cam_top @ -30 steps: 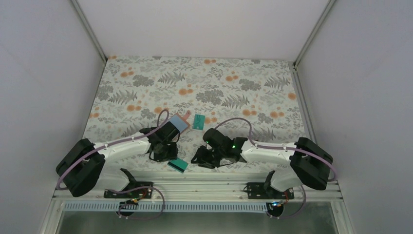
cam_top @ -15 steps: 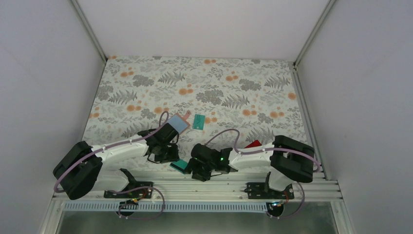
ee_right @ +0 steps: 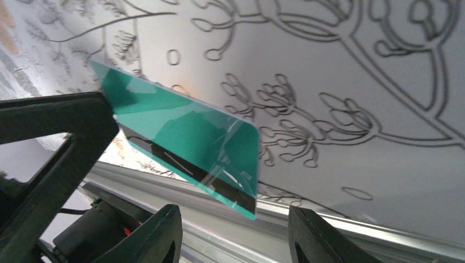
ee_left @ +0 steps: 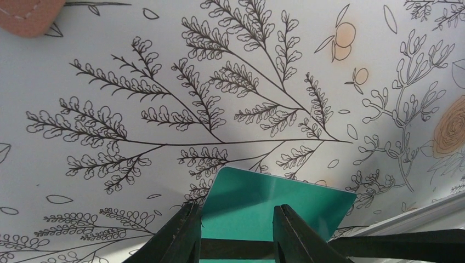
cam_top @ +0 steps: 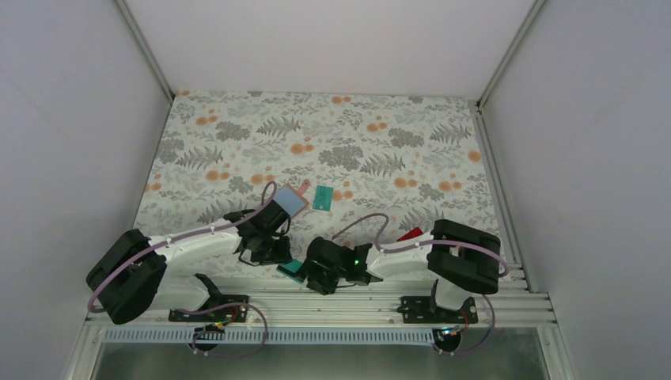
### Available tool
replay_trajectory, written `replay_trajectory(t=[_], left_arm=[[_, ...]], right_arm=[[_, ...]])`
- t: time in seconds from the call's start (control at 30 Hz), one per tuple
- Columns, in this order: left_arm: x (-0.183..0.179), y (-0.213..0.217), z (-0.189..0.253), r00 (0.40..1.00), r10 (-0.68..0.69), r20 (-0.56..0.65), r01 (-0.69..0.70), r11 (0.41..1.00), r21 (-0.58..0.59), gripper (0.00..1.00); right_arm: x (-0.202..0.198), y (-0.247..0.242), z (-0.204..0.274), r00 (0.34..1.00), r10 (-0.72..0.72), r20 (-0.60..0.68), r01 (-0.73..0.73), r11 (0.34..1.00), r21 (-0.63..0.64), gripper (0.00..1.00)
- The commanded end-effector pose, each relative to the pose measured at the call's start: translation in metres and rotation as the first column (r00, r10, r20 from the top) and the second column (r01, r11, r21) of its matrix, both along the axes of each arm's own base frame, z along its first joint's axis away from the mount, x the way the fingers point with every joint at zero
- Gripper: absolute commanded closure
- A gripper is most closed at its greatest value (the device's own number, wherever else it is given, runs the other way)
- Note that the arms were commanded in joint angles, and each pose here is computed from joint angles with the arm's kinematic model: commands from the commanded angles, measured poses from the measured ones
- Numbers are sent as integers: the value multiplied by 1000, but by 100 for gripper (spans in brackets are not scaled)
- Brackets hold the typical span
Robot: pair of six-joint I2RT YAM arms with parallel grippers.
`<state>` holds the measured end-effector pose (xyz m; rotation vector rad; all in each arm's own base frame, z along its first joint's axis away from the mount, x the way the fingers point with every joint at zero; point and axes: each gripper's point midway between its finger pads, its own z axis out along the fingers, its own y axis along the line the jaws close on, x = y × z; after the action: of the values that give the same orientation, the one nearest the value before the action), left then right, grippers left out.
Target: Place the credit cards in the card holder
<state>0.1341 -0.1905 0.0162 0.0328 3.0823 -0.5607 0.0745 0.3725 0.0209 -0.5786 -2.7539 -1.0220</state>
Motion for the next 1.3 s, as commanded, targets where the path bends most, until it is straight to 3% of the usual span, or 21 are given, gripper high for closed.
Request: replay_trajectory(t=[0.0, 0.4, 1.07, 1.27], left_arm=[[-24, 17, -18, 995, -39, -89, 45, 997, 64, 65], [-29, 17, -19, 993, -60, -100, 65, 997, 51, 65], [-29, 12, -12, 994, -55, -98, 57, 998, 19, 65], [-27, 10, -8, 995, -45, -92, 47, 999, 14, 66]], right_arm=[[-2, -5, -12, 999, -41, -4, 40, 999, -35, 50], [12, -3, -17, 994, -88, 60, 88, 996, 8, 55], [32, 11, 24, 980, -76, 183, 60, 994, 93, 72], [39, 8, 29, 974, -84, 209, 62, 992, 110, 82]])
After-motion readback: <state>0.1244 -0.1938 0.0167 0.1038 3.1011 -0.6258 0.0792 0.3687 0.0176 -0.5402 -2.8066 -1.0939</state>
